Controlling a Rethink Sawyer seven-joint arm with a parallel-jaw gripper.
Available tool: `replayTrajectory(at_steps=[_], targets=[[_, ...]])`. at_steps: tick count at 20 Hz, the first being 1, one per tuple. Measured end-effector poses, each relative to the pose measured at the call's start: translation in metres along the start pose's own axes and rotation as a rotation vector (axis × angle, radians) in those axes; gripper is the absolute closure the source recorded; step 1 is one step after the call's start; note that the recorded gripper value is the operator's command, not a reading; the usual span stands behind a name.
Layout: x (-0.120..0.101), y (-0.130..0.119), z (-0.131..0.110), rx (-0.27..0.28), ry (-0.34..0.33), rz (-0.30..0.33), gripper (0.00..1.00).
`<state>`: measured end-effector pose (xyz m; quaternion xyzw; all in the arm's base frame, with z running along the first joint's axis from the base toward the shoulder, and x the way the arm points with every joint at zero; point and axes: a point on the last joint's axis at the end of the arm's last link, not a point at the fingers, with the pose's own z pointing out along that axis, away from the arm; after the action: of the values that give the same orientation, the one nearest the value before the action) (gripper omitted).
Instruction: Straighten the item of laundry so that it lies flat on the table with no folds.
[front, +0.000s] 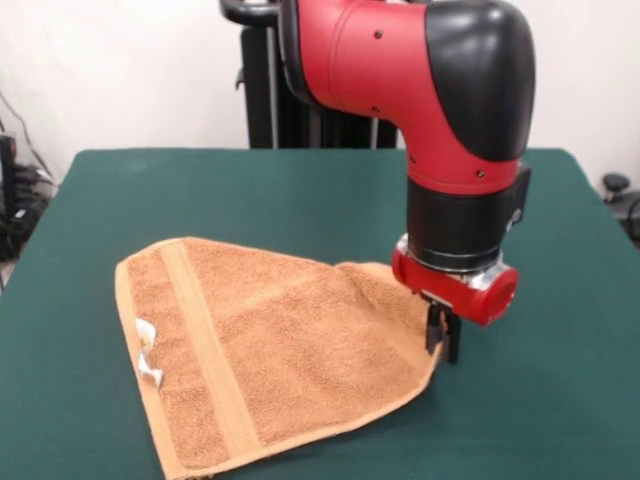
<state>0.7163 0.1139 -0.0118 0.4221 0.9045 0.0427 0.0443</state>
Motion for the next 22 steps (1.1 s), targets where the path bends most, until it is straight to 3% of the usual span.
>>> replayTrajectory(at_steps=[5,10,16,22], targets=[[0.006,0.002,-0.002,-0.044,0.023,0.094,1.0],[0.003,0.005,-0.002,-0.123,0.035,0.208,1.0],[-0.003,0.005,0.002,-0.16,0.02,0.25,1.0],[0.009,0.015,-0.001,-0.175,0.027,0.239,1.0]])
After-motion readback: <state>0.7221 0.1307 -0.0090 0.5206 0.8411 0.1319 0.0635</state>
